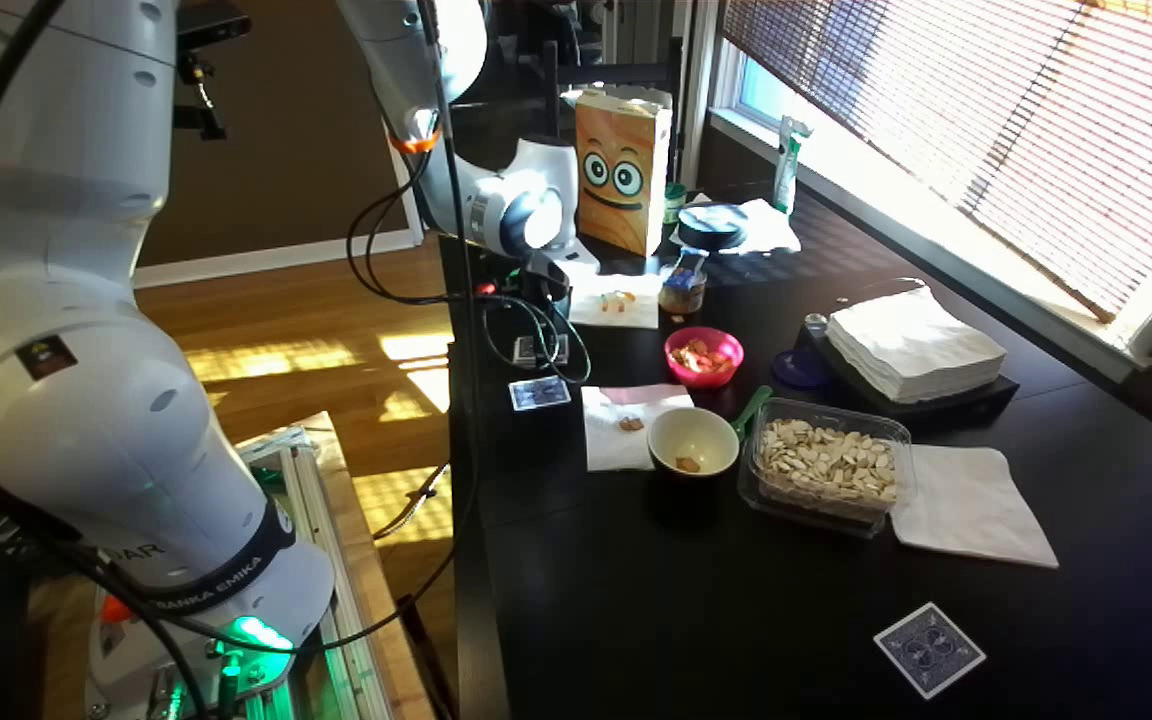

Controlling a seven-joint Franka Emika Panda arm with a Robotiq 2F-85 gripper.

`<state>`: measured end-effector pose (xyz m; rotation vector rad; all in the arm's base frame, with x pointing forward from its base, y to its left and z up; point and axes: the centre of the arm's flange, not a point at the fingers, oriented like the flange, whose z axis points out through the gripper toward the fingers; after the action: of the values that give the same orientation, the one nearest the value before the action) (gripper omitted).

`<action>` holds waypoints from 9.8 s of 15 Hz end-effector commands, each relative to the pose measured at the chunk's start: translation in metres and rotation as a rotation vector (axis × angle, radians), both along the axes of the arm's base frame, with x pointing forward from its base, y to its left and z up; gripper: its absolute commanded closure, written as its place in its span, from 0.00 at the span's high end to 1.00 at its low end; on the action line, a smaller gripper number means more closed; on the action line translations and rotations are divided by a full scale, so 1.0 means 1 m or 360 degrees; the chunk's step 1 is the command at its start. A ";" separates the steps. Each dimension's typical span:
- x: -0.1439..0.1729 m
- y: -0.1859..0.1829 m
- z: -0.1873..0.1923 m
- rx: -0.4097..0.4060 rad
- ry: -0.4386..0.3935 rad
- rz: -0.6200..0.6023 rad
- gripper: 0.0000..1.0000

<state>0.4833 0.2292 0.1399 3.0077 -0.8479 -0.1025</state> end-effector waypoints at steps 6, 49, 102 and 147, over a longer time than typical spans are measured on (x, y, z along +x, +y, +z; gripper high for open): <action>-0.013 -0.018 0.008 -0.0003 -0.0001 -0.0024 0.45; -0.044 -0.077 0.014 -0.0023 0.0066 0.0142 0.45; -0.004 -0.004 -0.010 0.0028 0.0047 0.0129 0.93; 0.000 -0.001 -0.002 0.0037 0.0015 0.0130 0.51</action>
<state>0.4818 0.2273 0.1414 3.0589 -0.7005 -0.1259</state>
